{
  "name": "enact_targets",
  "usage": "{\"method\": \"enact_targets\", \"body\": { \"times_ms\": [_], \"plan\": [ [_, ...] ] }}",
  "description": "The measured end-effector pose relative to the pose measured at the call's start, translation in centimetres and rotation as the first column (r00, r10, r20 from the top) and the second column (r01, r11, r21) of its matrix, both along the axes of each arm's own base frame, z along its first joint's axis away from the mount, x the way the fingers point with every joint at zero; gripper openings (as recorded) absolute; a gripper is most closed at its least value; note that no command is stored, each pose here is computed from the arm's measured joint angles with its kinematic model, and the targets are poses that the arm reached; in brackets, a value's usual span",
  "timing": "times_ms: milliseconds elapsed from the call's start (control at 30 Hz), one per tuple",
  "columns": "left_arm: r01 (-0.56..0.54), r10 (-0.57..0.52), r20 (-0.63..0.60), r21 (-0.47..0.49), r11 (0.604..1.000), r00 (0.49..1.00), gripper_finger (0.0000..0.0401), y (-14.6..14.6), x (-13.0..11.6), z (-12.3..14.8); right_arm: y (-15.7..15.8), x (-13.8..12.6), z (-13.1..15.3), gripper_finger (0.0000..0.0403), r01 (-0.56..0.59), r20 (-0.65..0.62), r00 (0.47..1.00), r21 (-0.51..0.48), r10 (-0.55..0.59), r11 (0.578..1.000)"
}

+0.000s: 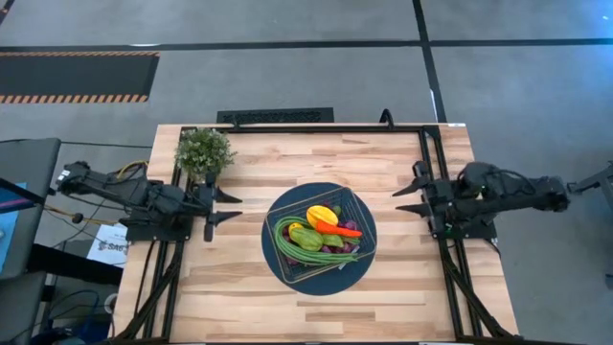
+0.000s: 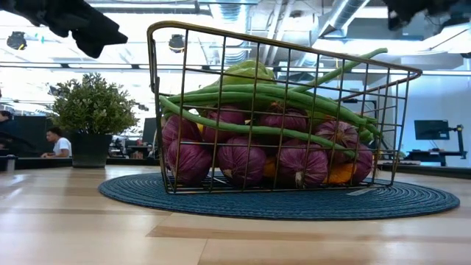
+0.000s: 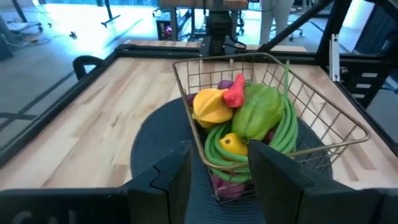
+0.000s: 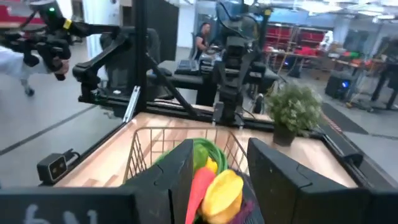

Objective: Build produce basket
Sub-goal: Return to Home Position

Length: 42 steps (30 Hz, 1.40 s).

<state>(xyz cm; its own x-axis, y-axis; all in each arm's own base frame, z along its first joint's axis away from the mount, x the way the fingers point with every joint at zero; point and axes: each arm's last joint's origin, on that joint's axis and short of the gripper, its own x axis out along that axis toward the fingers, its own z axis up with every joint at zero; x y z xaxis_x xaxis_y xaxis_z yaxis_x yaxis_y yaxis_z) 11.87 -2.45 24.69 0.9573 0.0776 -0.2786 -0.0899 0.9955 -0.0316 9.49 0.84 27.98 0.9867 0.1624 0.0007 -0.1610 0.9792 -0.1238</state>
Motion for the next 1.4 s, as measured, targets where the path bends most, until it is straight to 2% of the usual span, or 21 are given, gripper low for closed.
{"method": "enact_targets", "body": {
  "times_ms": [100, 233, 367, 633, 767, 900, 1167, 1400],
  "plan": [
    [-0.017, 0.017, -0.001, 0.012, 1.0, 1.0, 0.0143, 0.3, 0.1, 0.0, -0.3, -1.3, -1.5, 0.0171, 0.022, 0.021, 1.0, 0.041, -0.023, 0.999],
    [-0.044, 0.044, -0.002, 0.014, 0.999, 0.999, 0.0143, 0.6, 0.1, 0.0, -0.4, -2.8, -2.9, 0.017, 0.029, 0.081, 0.996, 0.049, -0.033, 0.998],
    [-0.046, 0.047, -0.007, 0.036, 0.998, 0.999, 0.0143, 0.8, 0.2, 0.0, -0.4, -2.7, -4.2, 0.0169, 0.033, 0.015, 0.999, 0.045, -0.033, 0.998],
    [-0.028, 0.03, -0.049, 0.035, 0.999, 0.998, 0.0143, 1.2, 0.2, -0.4, -0.5, -2.7, -4.7, 0.0173, 0.057, -0.03, 0.998, 0.068, -0.055, 0.996],
    [-0.015, 0.016, -0.043, 0.036, 0.999, 0.999, 0.0143, 1.5, 0.3, -0.3, -0.5, -2.6, -5.4, 0.0173, 0.064, -0.104, 0.993, 0.103, -0.054, 0.993],
    [-0.036, 0.037, -0.037, 0.048, 0.998, 0.999, 0.0143, 1.8, 0.4, -0.2, -0.5, -2.7, -5.3, 0.0171, 0.063, -0.093, 0.994, 0.104, -0.054, 0.993],
    [-0.084, 0.085, -0.072, 0.012, 0.996, 0.994, 0.0143, 2.1, 1.3, -0.7, -0.5, -2.7, -5.3, 0.0173, 0.064, -0.101, 0.993, 0.101, -0.054, 0.993],
    [-0.023, 0.022, -0.046, -0.018, 1.0, 0.999, 0.0143, 1.9, 0.2, -0.3, -0.5, -2.7, -5.3, 0.0169, 0.065, -0.098, 0.994, 0.124, -0.053, 0.99]
  ]
}}
